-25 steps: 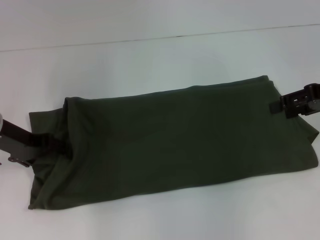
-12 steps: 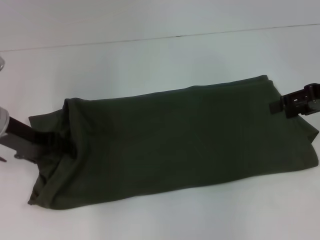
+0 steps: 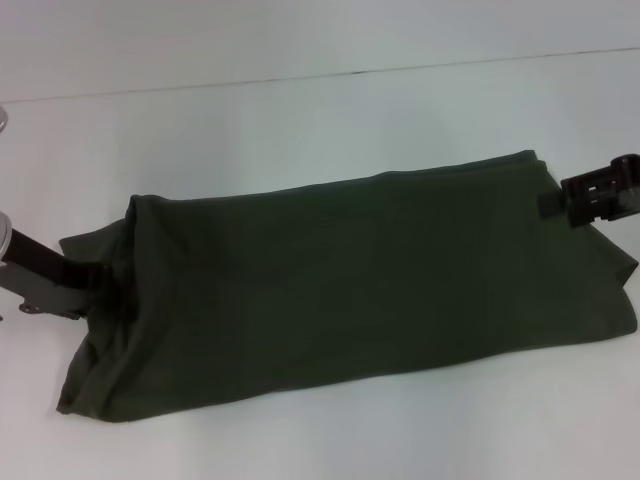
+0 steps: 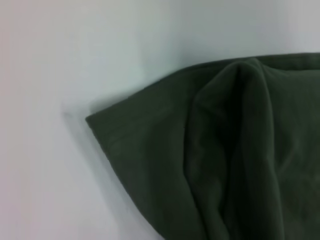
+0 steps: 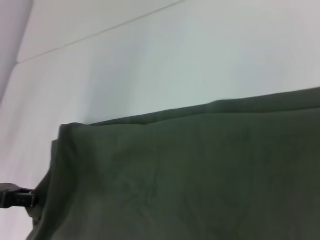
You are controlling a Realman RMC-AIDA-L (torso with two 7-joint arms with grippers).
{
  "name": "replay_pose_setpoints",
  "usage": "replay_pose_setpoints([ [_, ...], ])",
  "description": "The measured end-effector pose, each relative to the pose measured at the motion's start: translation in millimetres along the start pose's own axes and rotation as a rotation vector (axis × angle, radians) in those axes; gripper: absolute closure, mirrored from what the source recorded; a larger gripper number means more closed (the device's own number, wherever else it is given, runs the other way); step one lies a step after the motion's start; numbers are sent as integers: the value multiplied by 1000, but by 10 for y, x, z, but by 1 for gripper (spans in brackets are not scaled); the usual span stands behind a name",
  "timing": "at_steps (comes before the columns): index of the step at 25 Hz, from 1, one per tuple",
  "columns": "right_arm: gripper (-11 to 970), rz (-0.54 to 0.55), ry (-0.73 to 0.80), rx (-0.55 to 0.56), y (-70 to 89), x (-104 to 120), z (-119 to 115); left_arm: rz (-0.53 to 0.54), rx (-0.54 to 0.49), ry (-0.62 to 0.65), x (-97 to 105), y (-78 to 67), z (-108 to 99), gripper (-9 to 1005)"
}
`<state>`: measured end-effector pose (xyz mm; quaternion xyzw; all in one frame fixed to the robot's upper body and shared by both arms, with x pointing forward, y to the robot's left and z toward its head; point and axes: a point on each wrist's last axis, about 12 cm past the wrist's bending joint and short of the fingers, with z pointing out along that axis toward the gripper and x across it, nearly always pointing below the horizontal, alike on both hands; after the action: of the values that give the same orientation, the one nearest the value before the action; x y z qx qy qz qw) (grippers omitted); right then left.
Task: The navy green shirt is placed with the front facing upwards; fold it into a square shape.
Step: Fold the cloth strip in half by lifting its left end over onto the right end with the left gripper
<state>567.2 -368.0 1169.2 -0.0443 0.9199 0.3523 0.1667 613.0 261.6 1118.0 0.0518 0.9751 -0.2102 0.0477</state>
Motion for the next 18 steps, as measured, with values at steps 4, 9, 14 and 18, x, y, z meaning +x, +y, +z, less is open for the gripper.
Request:
replay_pose_setpoints([
  [4,226,1,-3,-1,2,-13,-38,11,3,6,1,-10,-7,776],
  [9,228,8,-3,1,-20,6,-53,15,9,7,5,-10,-11,907],
  [14,226,11,-6,0,-24,9,-57,25,30,6,1,-35,-22,945],
  [18,226,11,-4,-1,-23,12,-58,36,40,1,-8,-49,-49,953],
])
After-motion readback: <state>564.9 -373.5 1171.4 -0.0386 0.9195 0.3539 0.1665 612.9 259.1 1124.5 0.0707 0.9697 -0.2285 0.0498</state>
